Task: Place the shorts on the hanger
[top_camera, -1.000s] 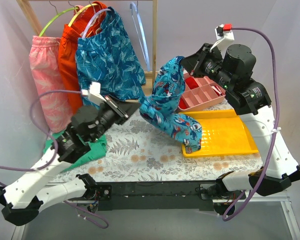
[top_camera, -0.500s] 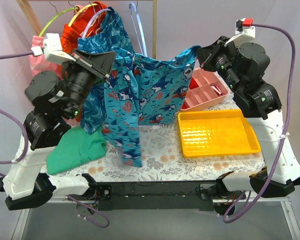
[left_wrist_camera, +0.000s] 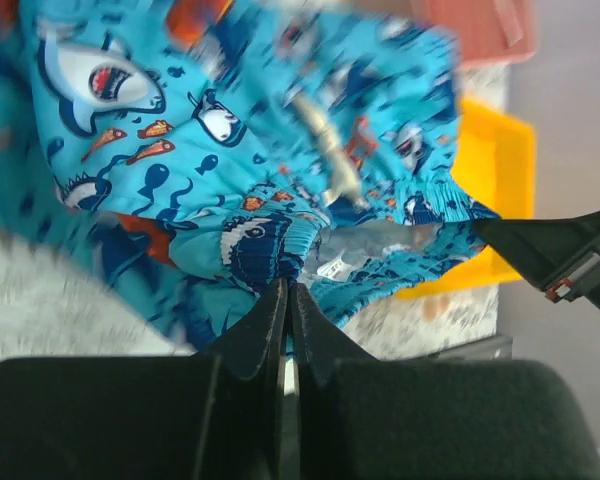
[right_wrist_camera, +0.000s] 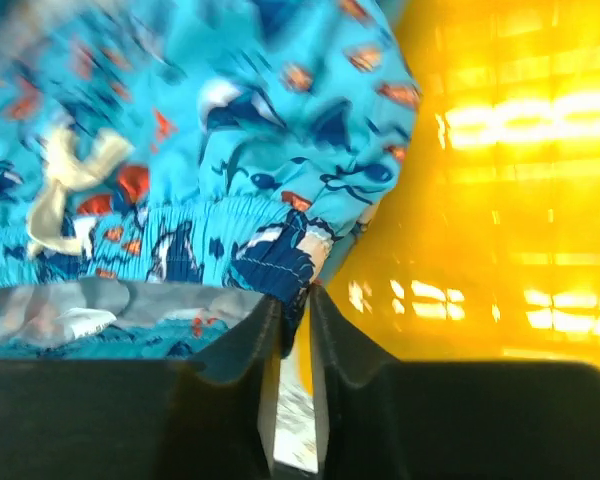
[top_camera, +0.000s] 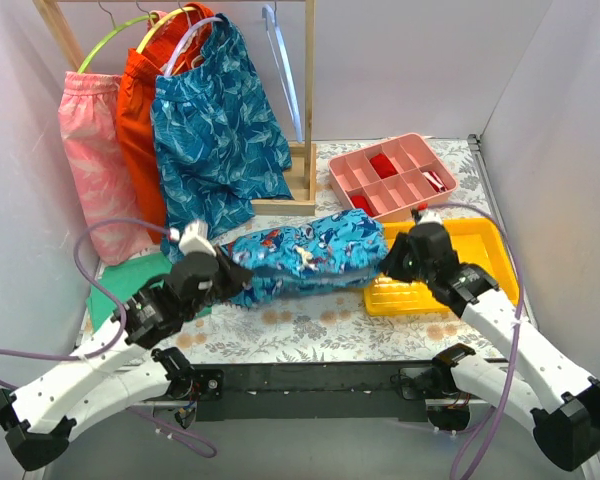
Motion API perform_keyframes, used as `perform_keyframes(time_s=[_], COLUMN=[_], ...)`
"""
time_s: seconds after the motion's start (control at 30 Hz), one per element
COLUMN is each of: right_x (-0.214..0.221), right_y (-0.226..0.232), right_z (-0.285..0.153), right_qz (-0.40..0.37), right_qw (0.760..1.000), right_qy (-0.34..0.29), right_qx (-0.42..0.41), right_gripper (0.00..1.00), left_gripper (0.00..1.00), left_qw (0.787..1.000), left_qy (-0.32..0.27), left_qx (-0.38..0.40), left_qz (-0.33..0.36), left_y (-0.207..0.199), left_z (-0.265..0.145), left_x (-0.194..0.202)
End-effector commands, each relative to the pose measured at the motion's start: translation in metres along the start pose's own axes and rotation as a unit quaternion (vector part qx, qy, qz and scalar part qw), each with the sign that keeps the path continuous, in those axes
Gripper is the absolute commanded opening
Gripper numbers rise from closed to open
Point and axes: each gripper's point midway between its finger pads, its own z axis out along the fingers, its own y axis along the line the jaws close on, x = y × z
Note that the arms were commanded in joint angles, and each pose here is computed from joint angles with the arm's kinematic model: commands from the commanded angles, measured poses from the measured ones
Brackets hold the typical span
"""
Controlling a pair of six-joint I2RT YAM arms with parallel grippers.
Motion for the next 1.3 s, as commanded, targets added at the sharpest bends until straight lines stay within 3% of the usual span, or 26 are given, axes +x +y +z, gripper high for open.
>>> perform_keyframes(time_s=[0.0, 0.1, 0.2, 0.27, 0.33, 0.37, 0.5, 0.7, 1.0, 1.13, 1.17, 1.23, 1.27], right_x=[0.042, 0.051, 0.045, 0.042, 0.035, 0.030, 0.015, -0.001, -0.055, -0.058, -0.056, -0.053, -0.053], right_y=[-0.009, -0.013, -0.010, -0.011, -0.009, -0.012, -0.008, 0.004, 0.049, 0.053, 0.053, 0.054, 0.055], right_z=[0.000, -0.005, -0.012, -0.014, -0.020, -0.020, -0.027, -0.029, -0.040, -0.036, -0.034, -0.032, -0.032], right_qz=[0.030, 0.026, 0.004, -0.009, -0.027, -0.033, -0.049, -0.068, -0.089, -0.090, -0.089, -0.087, -0.087], right_qw=[0.999, 0.998, 0.998, 0.999, 0.999, 0.999, 0.999, 0.997, 0.992, 0.992, 0.993, 0.993, 0.993], right_qy=[0.030, 0.038, 0.037, 0.037, 0.033, 0.026, 0.005, -0.007, -0.049, -0.048, -0.043, -0.038, -0.037], right_qx=[-0.035, -0.037, -0.042, -0.036, -0.030, -0.021, -0.019, -0.031, -0.069, -0.070, -0.072, -0.075, -0.077], right_gripper=[0.33, 0.51, 0.57, 0.61, 0.64, 0.67, 0.73, 0.76, 0.79, 0.79, 0.79, 0.79, 0.79], left_gripper=[0.00, 0.00, 0.00, 0.14, 0.40, 0.63, 0.77, 0.82, 0.84, 0.81, 0.80, 0.76, 0.74], left_qw=[0.987, 0.983, 0.984, 0.986, 0.988, 0.989, 0.993, 0.998, 0.994, 0.982, 0.981, 0.970, 0.969], left_qy=[0.099, 0.115, 0.118, 0.120, 0.113, 0.113, 0.096, 0.055, -0.062, -0.132, -0.127, -0.184, -0.178], left_qx=[-0.016, -0.014, -0.014, -0.027, -0.023, -0.021, -0.001, 0.021, 0.055, 0.077, 0.061, 0.058, 0.032], left_qz=[-0.124, -0.145, -0.132, -0.116, -0.098, -0.092, -0.071, -0.009, 0.076, 0.110, 0.131, 0.146, 0.167], left_y=[0.041, 0.056, 0.055, 0.058, 0.051, 0.049, 0.038, 0.010, -0.068, -0.122, -0.130, -0.164, -0.170], left_z=[0.003, 0.004, 0.003, 0.004, 0.001, -0.001, -0.013, -0.019, -0.013, -0.013, 0.008, -0.007, 0.020], left_x=[0.070, 0.088, 0.088, 0.087, 0.078, 0.076, 0.059, 0.024, -0.063, -0.119, -0.120, -0.169, -0.169])
